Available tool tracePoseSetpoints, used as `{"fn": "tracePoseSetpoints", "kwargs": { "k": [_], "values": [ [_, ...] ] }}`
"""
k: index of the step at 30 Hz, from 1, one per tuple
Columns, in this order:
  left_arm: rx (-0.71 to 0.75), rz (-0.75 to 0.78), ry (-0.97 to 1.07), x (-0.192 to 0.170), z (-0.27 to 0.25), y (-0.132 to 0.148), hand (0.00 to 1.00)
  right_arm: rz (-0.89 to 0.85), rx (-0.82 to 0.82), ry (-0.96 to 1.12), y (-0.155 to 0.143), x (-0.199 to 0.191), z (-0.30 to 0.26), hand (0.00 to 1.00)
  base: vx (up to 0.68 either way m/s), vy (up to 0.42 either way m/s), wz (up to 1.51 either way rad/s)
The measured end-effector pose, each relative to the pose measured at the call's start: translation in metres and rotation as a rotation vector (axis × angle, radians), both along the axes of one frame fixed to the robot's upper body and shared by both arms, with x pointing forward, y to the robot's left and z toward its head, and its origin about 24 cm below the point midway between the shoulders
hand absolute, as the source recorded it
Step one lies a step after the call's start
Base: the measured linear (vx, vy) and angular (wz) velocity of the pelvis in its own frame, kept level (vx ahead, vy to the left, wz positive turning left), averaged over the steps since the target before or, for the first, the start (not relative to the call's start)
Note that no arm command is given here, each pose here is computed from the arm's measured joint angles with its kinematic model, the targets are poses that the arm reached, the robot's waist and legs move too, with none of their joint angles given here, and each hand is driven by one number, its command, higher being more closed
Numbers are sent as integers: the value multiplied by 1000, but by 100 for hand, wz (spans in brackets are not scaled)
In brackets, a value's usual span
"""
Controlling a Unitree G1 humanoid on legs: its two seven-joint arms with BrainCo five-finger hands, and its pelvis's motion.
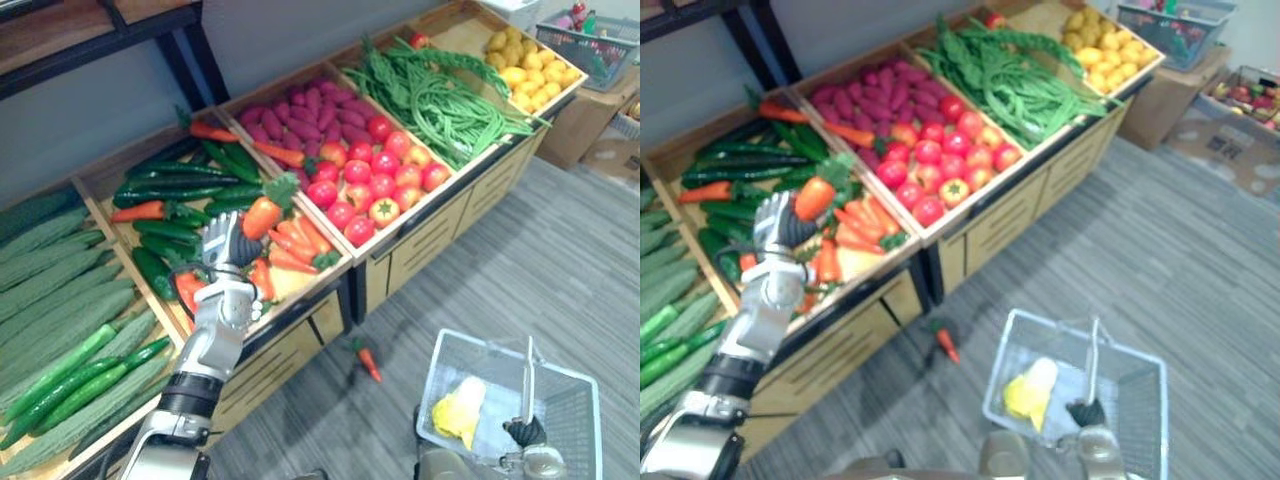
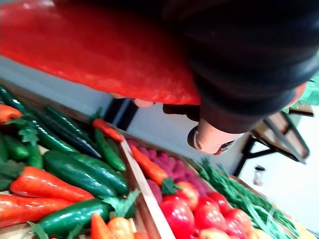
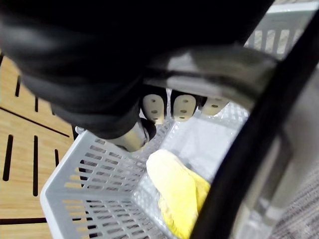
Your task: Pick vegetable in the basket
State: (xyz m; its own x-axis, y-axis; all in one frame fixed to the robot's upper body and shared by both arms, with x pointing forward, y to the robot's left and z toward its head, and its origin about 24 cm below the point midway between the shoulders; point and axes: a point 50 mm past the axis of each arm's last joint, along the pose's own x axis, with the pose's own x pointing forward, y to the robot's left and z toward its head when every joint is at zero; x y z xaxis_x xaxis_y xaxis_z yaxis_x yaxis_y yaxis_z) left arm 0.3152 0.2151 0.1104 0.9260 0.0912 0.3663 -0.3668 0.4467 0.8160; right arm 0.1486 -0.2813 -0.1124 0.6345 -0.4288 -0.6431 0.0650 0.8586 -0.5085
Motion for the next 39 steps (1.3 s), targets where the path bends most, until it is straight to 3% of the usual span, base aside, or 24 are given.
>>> {"fn": "tracePoseSetpoints", "kwargs": {
  "k": [6,11,22,33,39],
  "values": [
    [138,-278,86,-11,-12,-29,100,265,-215,-44,-39,39,47,100,-25,-15,-46],
    [203,-495,152,-23,-21,-58,100,466,-313,-78,-38,69,74,100,-44,-31,-57],
    [246,-890,260,-54,-41,-119,100,921,-374,-172,17,111,112,100,-39,-54,-51],
    [265,-1014,362,-68,-55,-133,100,1282,-316,-312,87,124,139,100,0,-20,-32],
    [286,-1055,419,-73,-62,-135,100,1366,-315,-384,101,127,159,100,8,-59,-33]
  ]
}}
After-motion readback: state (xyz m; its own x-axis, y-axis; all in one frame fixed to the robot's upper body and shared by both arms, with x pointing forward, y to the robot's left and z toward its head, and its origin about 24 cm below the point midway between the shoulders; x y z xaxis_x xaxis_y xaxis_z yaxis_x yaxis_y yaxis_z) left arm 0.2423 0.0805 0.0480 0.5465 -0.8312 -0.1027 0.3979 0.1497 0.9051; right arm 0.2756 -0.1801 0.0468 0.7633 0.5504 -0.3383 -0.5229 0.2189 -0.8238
